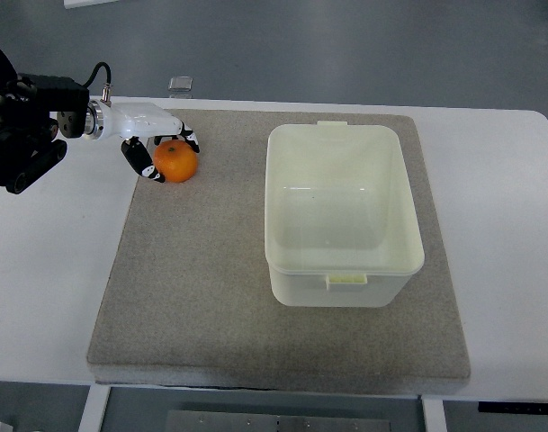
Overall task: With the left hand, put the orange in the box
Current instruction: 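Lift the orange with the left hand and carry it toward the box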
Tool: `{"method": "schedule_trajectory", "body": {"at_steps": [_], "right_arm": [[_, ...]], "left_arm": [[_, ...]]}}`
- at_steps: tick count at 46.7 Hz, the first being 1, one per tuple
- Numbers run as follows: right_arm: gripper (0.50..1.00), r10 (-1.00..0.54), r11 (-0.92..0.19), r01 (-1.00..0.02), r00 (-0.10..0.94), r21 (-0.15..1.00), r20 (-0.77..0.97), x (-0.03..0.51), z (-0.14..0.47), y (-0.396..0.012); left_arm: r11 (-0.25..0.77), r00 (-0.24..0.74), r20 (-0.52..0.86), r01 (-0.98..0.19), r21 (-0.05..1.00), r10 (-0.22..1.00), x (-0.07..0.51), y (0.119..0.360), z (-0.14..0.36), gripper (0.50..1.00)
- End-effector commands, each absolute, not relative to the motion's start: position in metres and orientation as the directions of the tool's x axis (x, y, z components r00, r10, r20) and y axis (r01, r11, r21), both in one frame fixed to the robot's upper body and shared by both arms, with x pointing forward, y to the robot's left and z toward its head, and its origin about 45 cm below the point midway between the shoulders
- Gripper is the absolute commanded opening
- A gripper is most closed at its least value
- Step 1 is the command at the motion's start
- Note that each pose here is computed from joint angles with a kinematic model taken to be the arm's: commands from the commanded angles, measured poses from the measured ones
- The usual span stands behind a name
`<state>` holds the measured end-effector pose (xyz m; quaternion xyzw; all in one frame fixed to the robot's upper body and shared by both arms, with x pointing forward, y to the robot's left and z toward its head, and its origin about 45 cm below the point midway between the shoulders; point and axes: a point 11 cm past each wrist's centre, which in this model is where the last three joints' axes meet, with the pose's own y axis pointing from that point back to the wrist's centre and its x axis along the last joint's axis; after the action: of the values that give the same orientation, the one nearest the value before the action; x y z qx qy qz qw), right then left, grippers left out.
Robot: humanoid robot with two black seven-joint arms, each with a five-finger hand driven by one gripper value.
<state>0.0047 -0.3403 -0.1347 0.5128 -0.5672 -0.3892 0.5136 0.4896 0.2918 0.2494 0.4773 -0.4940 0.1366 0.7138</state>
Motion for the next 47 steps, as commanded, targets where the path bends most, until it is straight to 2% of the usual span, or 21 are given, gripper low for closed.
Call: {"method": "schedule_trajectory", "body": {"at_steps": [1,22,28,40,47], "right_arm": [[0.932,-0.982,0.170,-0.182,0.052,0.968,0.183,0.005,-0.135,-0.340],[0.932,-0.982,0.172,-0.182,0.052,0.968,0.184,0.005,-0.135,-0.340],[0.932,-0.982,0.170,-0.182,0.054,0.968,0.183,0.005,-0.135,-0.340],[0.932,-0.981,0.172,-0.182,0.054,0.968,0.184,0.005,-0.135,-0.340],[0.932,-0.981,0.172,-0.183,0.054,0.968,0.184,0.006,-0.135,-0.340]], "left_arm": [[0.510,0.472,0.840,-0.671,0.539,-0.267,0.491,0.291,0.252,0.500],[0.525,0.422,0.882,-0.713,0.465,-0.208,0.503,0.287,0.282,0.500],[0.548,0.387,0.897,-0.713,0.438,-0.214,0.508,0.275,0.301,0.500],[0.565,0.355,0.915,-0.722,0.399,-0.193,0.513,0.267,0.320,0.500],[0.605,0.333,0.928,-0.710,0.362,-0.165,0.516,0.246,0.333,0.500]]}}
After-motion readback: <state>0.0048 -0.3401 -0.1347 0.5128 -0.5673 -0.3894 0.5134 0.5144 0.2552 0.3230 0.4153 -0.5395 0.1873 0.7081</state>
